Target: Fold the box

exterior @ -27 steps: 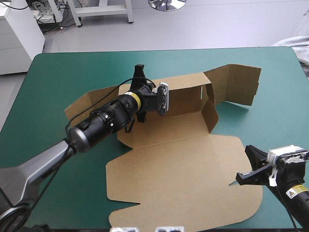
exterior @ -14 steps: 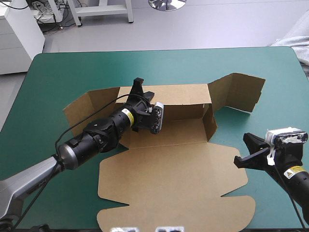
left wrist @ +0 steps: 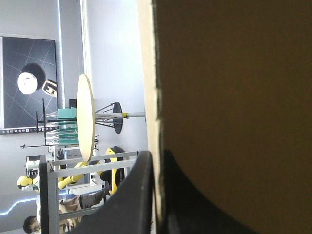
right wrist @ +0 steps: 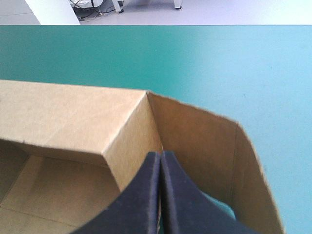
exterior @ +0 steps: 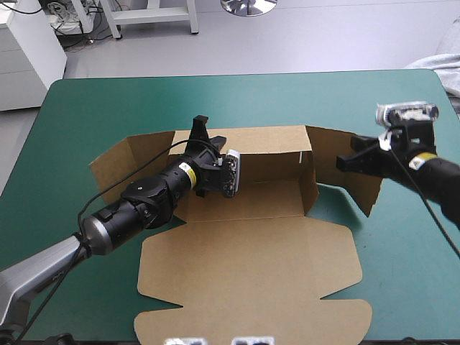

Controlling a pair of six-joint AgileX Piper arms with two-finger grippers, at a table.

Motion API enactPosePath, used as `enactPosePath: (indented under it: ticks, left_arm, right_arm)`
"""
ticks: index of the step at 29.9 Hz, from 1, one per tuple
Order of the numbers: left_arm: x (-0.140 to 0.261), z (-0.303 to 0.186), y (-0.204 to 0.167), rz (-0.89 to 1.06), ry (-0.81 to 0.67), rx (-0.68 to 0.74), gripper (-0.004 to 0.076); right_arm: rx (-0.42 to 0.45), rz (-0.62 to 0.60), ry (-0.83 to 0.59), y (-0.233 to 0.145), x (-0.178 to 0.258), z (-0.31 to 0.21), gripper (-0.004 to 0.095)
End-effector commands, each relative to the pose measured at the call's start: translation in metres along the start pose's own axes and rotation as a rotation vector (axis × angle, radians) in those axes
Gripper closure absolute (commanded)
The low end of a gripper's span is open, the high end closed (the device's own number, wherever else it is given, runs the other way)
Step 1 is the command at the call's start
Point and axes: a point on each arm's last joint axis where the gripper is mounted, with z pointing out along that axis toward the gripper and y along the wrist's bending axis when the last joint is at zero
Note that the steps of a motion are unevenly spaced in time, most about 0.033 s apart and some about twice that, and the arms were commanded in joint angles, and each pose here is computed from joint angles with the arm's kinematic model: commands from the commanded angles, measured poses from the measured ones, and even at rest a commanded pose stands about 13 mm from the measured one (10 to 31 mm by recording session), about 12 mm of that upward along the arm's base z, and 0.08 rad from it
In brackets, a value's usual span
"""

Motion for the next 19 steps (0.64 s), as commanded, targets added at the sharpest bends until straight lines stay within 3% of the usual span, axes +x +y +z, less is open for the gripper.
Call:
enactPosePath:
  ticks: [1, 6, 13, 19]
  left_arm:
    - [-0.002, -0.014, 0.017, -0.04, -0.007, -0.061, 0.0734]
    - [-0.001, -0.014, 0.017, -0.05, -0.002, -0.06, 0.0734]
    - [0.0, -0.014, 0.017, -0.066, 0.007, -0.059, 0.0734]
    - [0.001, -0.014, 0.016, -0.077, 0.021, -0.056, 0.0734]
  right_arm:
    - [-0.012, -0.033, -0.024, 0.0, -0.048, 0.011, 0.0927]
    - [-0.039, -0.027, 0.074, -0.006, -0.093, 0.056, 0.0925]
    - [0.021, 0.019, 0.337, -0.031, -0.113, 0.137, 0.0925]
    - [0.004, 0.102, 0.346, -0.039, -0.111, 0.18, 0.0925]
